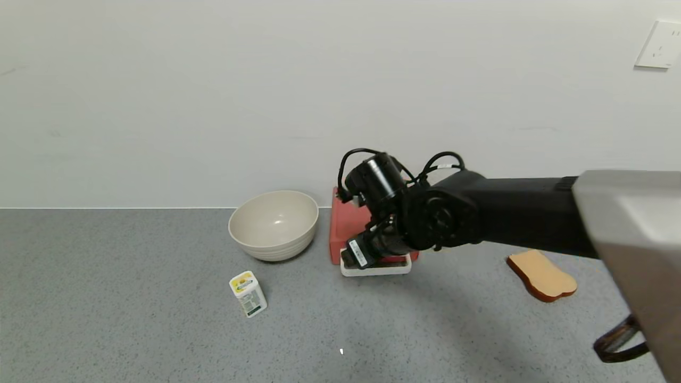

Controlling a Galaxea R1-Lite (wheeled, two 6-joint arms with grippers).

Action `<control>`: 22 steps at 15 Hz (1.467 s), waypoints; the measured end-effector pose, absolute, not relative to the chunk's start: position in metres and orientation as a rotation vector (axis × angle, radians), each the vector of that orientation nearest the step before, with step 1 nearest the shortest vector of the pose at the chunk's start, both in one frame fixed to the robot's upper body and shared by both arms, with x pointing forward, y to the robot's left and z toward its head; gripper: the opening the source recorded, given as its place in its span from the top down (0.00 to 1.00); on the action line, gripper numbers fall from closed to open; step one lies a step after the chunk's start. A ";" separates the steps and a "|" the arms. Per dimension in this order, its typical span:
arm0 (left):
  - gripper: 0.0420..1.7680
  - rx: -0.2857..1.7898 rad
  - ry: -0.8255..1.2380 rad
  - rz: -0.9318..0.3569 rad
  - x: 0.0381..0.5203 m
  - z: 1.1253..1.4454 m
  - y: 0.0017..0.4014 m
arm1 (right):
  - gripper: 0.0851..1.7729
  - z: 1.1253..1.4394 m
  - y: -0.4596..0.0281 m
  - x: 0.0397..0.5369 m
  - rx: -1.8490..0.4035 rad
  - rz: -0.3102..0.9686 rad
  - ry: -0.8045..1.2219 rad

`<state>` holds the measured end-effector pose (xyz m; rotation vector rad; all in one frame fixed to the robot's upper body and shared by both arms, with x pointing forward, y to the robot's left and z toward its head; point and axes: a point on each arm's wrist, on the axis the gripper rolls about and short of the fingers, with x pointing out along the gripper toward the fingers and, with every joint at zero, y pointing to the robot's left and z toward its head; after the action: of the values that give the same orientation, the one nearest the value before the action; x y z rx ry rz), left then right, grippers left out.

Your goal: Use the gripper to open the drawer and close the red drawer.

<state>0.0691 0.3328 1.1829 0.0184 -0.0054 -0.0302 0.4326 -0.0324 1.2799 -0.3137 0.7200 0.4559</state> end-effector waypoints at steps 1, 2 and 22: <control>0.03 0.018 -0.005 -0.028 0.069 1.183 0.333 | 0.04 1.298 -0.040 0.424 -0.307 0.461 0.713; 0.03 0.018 -0.006 -0.027 0.069 1.183 0.333 | 0.04 1.317 -0.049 0.415 -0.299 0.466 0.699; 0.03 0.014 -0.007 -0.029 0.069 1.183 0.333 | 0.04 1.406 -0.280 0.203 -0.048 0.274 0.312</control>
<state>0.0691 0.3329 1.1831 0.0139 -0.0068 -0.0291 0.2031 -0.2798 1.4064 -0.0483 0.3121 0.2737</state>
